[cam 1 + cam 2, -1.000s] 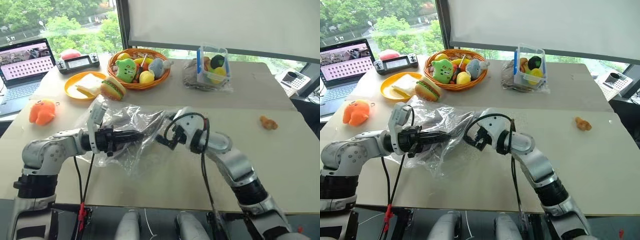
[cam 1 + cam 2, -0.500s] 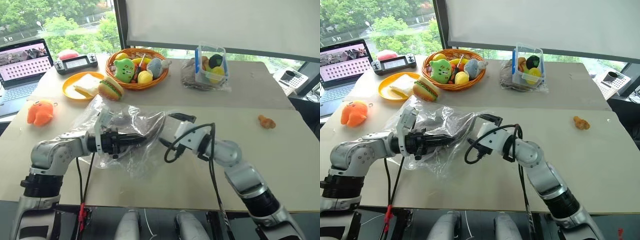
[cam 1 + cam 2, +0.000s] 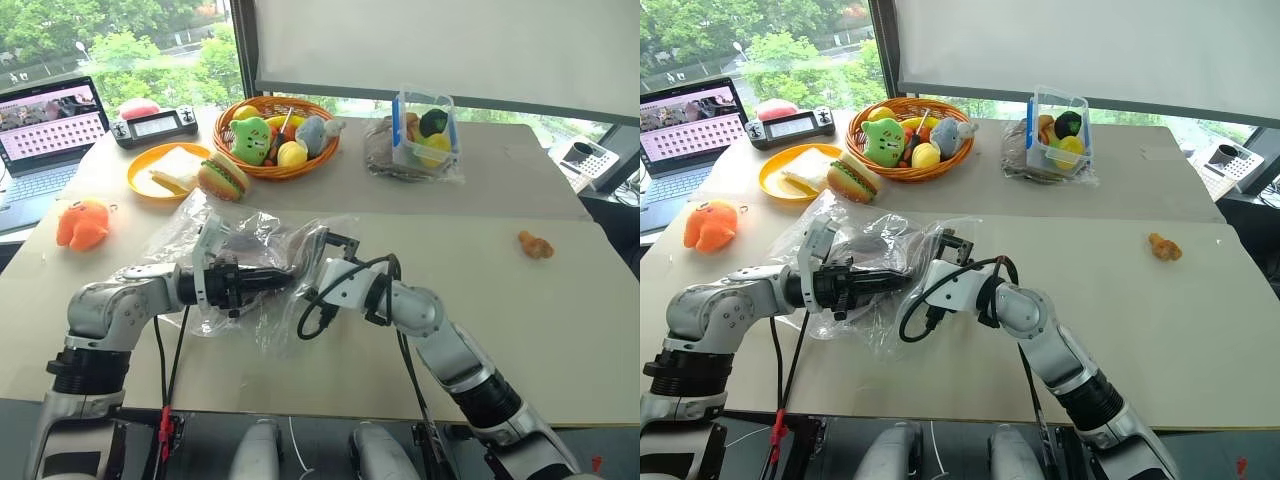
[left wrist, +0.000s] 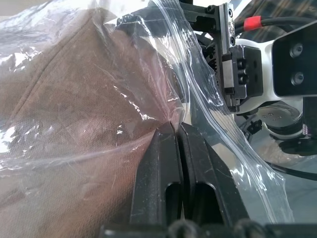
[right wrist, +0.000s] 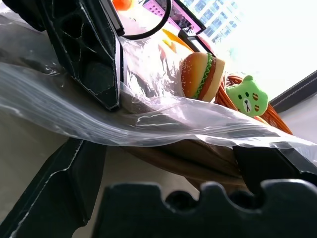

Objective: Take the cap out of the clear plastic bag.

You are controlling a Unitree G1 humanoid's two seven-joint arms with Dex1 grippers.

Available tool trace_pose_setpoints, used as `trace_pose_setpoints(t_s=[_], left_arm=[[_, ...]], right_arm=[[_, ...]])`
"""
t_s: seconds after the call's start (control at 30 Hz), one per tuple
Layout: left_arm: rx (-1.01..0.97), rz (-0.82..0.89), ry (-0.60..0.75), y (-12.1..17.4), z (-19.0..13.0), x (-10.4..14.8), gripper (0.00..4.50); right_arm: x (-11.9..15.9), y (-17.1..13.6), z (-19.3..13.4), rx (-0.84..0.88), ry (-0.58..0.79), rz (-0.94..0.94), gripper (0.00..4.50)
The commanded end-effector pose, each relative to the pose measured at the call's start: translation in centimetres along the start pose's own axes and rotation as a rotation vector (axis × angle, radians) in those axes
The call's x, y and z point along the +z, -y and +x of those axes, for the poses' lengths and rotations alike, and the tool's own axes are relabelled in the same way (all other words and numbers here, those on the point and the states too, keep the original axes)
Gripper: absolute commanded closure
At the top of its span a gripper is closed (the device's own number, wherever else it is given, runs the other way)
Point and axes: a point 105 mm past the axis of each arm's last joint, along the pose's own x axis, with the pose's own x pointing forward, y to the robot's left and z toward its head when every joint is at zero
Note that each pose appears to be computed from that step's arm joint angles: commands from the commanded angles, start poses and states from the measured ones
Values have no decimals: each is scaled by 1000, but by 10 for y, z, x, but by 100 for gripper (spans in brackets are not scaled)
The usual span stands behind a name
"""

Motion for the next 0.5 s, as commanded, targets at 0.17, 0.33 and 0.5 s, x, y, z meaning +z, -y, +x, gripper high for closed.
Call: trace_pose_setpoints(t_s=[0.17, 0.33, 0.5], left_arm=[[-21, 38, 5, 4, 2, 3, 450], [-16, 42, -1, 3, 2, 3, 450], [-18, 64, -26, 4, 4, 0, 450]], right_arm=[[-3, 1, 0, 0, 5, -40, 107], [-2, 6, 2, -30, 6, -43, 274], [-3, 9, 2, -38, 2, -47, 396]])
